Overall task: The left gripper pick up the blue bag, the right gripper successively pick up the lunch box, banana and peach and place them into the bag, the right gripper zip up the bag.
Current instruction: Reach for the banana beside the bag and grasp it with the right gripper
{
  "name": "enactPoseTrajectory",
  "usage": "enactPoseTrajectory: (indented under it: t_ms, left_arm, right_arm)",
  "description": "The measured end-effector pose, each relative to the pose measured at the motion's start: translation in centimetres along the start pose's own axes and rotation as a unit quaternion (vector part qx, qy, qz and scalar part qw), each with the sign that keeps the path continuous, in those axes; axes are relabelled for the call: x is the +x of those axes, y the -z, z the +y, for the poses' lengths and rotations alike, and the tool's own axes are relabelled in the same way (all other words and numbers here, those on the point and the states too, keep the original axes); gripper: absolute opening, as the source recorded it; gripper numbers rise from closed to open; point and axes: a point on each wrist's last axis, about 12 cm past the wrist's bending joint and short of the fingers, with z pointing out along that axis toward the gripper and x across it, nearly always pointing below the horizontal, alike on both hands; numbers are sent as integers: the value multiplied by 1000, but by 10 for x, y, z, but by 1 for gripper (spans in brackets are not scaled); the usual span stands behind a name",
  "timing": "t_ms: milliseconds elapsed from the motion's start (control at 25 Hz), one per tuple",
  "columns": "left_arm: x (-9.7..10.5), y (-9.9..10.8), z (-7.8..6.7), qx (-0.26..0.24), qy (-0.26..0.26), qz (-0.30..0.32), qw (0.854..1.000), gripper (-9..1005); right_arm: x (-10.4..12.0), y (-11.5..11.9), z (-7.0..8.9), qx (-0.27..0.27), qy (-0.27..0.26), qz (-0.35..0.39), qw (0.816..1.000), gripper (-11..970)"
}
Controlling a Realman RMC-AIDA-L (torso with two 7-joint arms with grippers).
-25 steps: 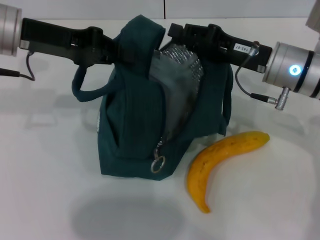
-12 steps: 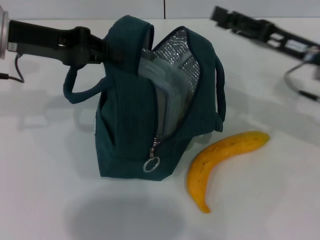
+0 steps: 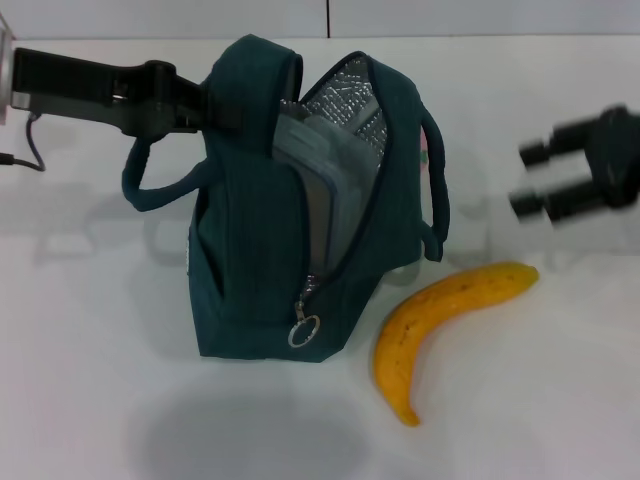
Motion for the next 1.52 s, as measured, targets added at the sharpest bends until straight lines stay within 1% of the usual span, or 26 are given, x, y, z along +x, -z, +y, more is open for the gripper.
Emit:
enactPoseTrajectory:
  t_ms: [120,240,400,640,680,800,840,920,1120,1280,1520]
  left_arm:
    - [1,-2,0,1,-2,2,1000,38]
    - [2,-3,0,3,-5,3,1000,38]
    - [3,-3,1,4,-7,5,1000,38]
    - [2,-4,0,6,-6,7,1000,38]
    - [2,-4,0,6,-6,8,1000,38]
    - [3,-5,0,6,-6,8,1000,38]
    - [2,-5,-1,6,-6,8,1000,38]
    - [2,-5,-1,7,-6,8,1000,38]
    - [1,-6,-2,7,-7,9,1000,38]
    - [1,-7,-2,9,-7,10,1000,38]
    - [0,-10,-4,12,-9,12,1000,38]
  right_arm:
    - [-12,-11,4,-27,59,100,993,732]
    - [-25,-27,9,-41,111,160,980,736]
    - [-37,-49,17,-32,175,219,959,740]
    - [-42,-77,25,-40,244,268,931,740]
    - [-41,-85,26,-38,263,278,923,740]
    - [-38,-96,28,-36,285,288,913,741]
    - [-38,-96,28,-36,285,288,913,741]
    - [-33,-107,28,-36,301,295,906,741]
    - [-28,-118,28,-31,315,300,900,741]
    - [-23,-125,27,-29,315,304,899,735]
    - [-17,-132,25,-28,308,300,902,729]
